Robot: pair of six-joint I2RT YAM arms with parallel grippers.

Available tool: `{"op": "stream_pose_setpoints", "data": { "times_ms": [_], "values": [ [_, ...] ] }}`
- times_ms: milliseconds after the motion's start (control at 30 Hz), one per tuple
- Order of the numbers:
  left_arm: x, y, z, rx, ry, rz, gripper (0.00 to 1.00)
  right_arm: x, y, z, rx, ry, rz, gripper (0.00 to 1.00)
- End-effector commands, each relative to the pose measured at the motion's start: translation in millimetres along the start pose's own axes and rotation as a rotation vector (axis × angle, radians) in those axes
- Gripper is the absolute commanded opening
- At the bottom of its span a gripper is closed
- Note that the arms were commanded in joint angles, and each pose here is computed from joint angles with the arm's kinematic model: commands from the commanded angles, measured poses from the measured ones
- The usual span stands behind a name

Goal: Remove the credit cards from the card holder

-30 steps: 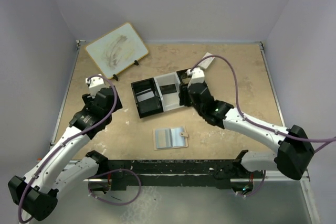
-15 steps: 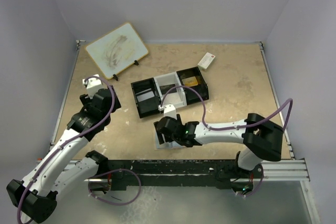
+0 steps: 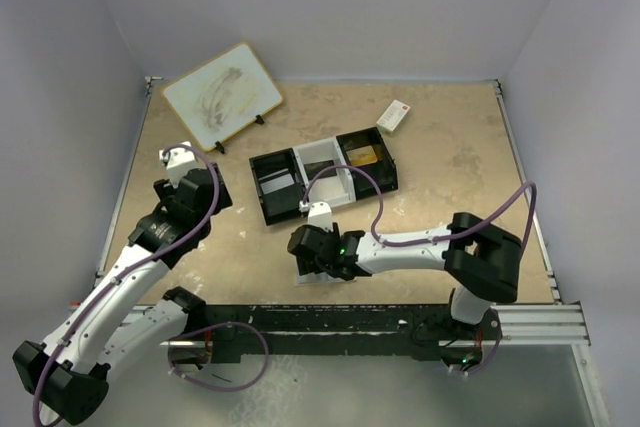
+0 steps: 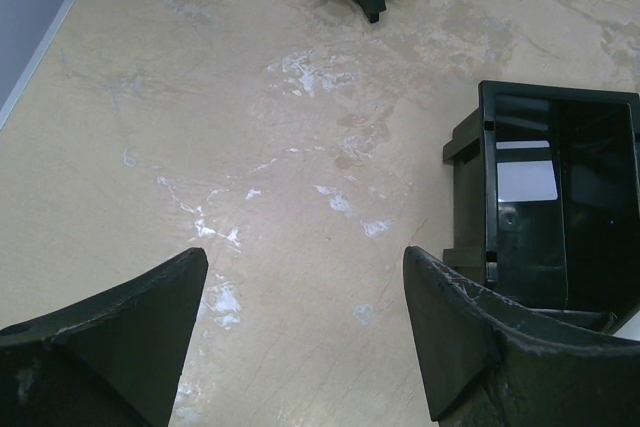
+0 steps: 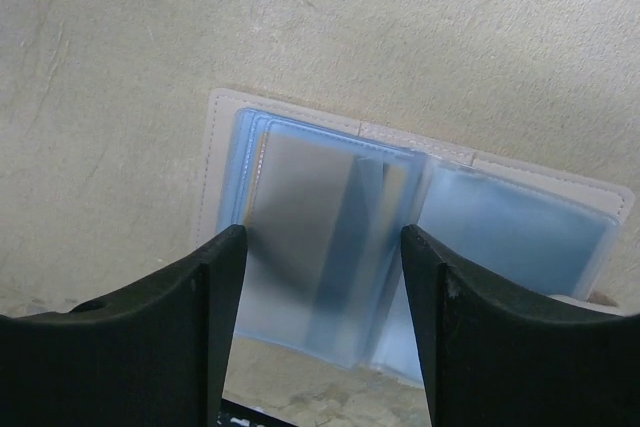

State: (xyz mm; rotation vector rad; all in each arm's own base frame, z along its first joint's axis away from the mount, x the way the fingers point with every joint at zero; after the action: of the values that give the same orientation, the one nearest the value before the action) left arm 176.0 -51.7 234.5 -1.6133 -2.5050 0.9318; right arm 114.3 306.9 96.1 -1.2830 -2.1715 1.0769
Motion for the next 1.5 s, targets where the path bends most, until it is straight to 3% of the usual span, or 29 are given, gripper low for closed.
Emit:
{"op": "stream_pose_setpoints", "data": {
  "times_ms": [0, 133, 400, 500, 600, 733, 867, 967, 1167, 1467],
  "values": [
    [-3.7, 0.9, -3.3, -0.012, -0.006, 0.023, 0.77, 1.4, -1.5, -2.8, 0.008, 0.028, 0.023, 0.65],
    [-4.4, 2.0, -2.2, -0.005, -0.001, 0.022, 0.77, 2.8, 5.9, 3.5, 0.036, 0.013, 0.028, 0.63],
    [-7.3, 4.2, 1.8, 0.024, 0.016, 0.040, 0.77, 4.5, 10.6, 8.3, 0.031, 0.022, 0.001, 0.38],
    [-9.3, 4.4, 3.7, 0.041, 0.014, 0.057, 0.77, 4.1, 9.0, 5.5, 0.011, 0.040, -0.022, 0.37],
    [-16.6, 1.7, 8.6, 0.093, -0.008, 0.145, 0.76, 1.1, 9.5, 3.4, -0.021, 0.065, -0.095, 0.36],
    [-36.5, -7.8, 26.8, 0.263, -0.054, 0.402, 0.75, -9.4, 11.0, 0.6, -0.063, 0.145, -0.256, 0.30],
    [-54.3, -19.5, 58.4, 0.493, -0.155, 0.687, 0.74, -23.5, 11.7, -0.3, -0.130, 0.237, -0.385, 0.29],
    [-58.9, -25.4, 81.5, 0.598, -0.198, 0.794, 0.74, -29.2, 13.4, 4.9, -0.135, 0.272, -0.402, 0.29],
    [-76.7, -47.6, 121.5, 0.667, -0.163, 0.876, 0.73, -39.4, 23.4, 18.8, -0.106, 0.348, -0.423, 0.31],
    [-77.7, -43.5, 163.4, 0.694, -0.081, 0.835, 0.70, -49.1, 25.2, 29.2, -0.118, 0.426, -0.456, 0.34]
  ]
}}
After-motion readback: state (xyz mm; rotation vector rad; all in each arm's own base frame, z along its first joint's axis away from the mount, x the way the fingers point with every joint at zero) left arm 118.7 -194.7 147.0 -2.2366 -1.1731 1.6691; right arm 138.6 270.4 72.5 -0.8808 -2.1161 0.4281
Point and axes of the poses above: each gripper's point midway between its finger pads, its own y axis out along the fingers, its own x axis along the line the jaws close on, z = x × y, the point moved 9 cm from there along -y, back along the fingers, and after that the axes turned 15 degrees about -y, right-handed, at the moved point
